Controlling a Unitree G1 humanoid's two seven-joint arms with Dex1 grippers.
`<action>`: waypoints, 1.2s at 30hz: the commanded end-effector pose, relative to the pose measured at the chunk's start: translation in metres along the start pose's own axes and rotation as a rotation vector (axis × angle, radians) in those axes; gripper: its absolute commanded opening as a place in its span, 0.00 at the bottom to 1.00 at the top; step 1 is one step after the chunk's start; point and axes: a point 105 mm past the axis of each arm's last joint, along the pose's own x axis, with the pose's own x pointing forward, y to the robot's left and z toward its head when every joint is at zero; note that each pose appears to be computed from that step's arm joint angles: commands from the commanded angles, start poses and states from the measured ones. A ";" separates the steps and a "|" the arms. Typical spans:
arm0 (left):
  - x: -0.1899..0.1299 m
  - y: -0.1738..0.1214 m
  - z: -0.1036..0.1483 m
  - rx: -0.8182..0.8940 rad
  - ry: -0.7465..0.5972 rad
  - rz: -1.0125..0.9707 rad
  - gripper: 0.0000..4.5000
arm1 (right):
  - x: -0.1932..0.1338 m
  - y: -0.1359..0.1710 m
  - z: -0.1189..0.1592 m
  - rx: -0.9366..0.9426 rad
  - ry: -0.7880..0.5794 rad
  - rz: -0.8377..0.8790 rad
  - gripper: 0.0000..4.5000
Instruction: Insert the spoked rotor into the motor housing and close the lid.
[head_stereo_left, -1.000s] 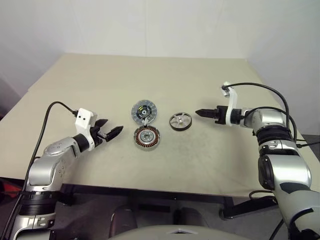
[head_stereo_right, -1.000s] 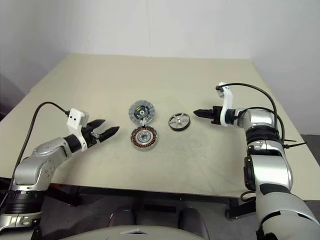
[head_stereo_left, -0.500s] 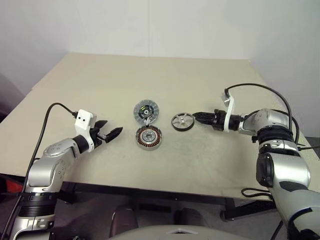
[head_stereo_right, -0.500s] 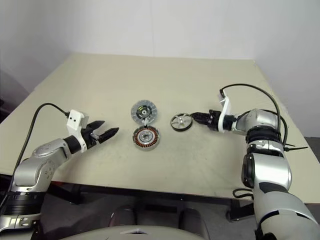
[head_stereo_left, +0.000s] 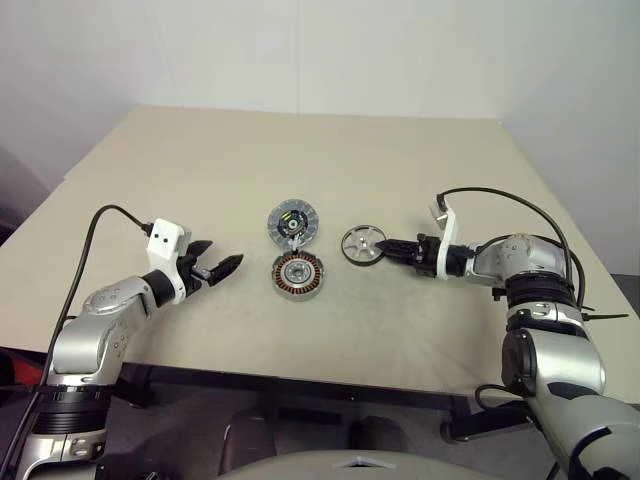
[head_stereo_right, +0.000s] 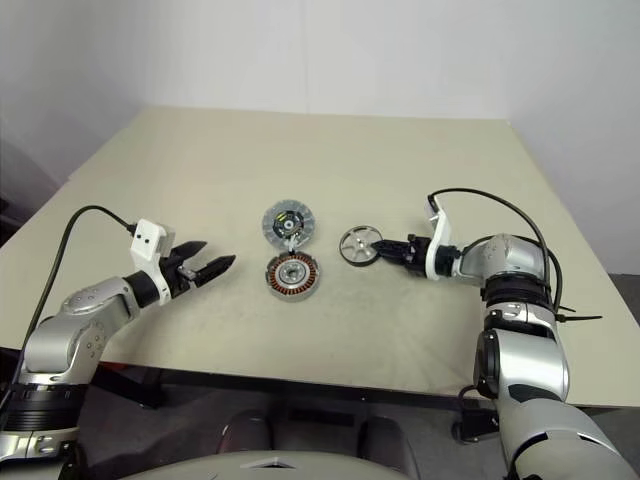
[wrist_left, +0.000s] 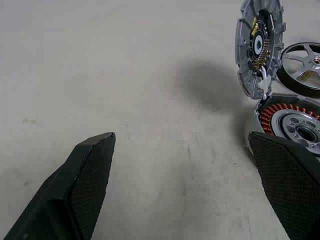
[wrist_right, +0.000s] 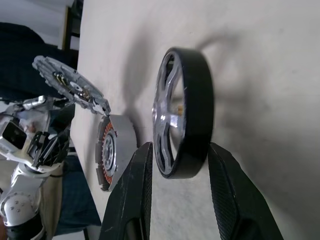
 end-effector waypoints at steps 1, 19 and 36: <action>-0.003 0.002 0.016 0.050 -0.045 0.008 1.00 | 0.000 0.011 0.011 -0.018 -0.056 0.046 0.42; -0.004 0.005 0.018 0.066 -0.040 0.010 1.00 | -0.002 0.067 0.026 0.105 -0.101 0.338 0.07; -0.006 0.004 0.017 0.070 -0.033 0.013 1.00 | 0.027 0.095 -0.035 0.039 0.194 0.440 0.07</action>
